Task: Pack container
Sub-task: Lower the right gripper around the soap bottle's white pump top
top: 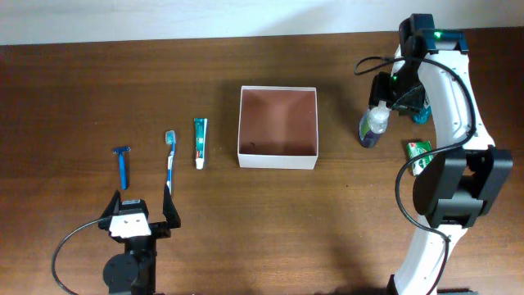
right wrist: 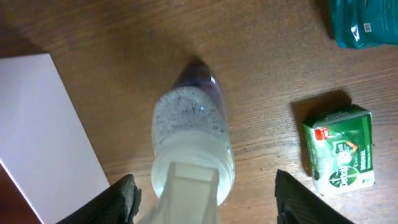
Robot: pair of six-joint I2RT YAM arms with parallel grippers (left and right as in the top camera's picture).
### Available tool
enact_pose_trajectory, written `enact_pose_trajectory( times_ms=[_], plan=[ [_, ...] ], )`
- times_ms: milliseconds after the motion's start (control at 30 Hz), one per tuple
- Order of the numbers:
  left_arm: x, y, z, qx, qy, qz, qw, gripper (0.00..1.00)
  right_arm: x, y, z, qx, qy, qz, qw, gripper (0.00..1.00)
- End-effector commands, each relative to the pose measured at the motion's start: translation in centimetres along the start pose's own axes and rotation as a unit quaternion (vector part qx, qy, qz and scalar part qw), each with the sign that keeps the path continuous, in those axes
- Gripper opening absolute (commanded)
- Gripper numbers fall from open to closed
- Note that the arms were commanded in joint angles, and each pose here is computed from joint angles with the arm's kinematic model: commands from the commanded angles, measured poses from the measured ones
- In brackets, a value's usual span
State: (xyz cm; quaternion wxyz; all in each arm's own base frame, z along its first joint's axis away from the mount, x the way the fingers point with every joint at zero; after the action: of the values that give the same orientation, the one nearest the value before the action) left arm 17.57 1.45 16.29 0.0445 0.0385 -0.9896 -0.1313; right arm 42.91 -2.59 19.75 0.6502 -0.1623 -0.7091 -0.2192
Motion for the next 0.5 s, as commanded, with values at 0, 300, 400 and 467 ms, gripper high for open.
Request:
enact_pose_trajectory(
  times_ms=[0,300,400,467],
  plan=[
    [0.0,-0.2,0.1,-0.006,-0.001,0.007,1.0,0.99,0.2,0.3,-0.1,-0.001,-0.002,-0.005,1.0,0.63],
    [0.0,-0.2,0.0,-0.006,-0.001,0.007,1.0,0.99,1.8,0.6,-0.5,-0.004,-0.017,-0.014,1.0,0.62],
    [0.0,-0.2,0.0,-0.006,-0.001,0.007,1.0,0.99,2.5,0.7,-0.6,-0.011,-0.024,-0.018,0.999,0.59],
    [0.0,-0.2,0.1,-0.006,-0.001,0.007,1.0,0.99,2.6,0.8,-0.6,-0.012,-0.024,-0.021,0.999,0.57]
  ],
)
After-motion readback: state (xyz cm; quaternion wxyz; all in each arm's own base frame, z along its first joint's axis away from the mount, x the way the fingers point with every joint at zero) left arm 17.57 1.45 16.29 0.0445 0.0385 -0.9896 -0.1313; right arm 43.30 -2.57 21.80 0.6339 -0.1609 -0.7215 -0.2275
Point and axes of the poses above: each gripper's point midway between its finger pads, its own x axis back along the fingers, its own y axis along the line the jaws close on, z = x × y, the point moved 7 cm from there along x, back along the fingers, and after that the axes turned 15 degrees about -x, right-handed, at the moved point
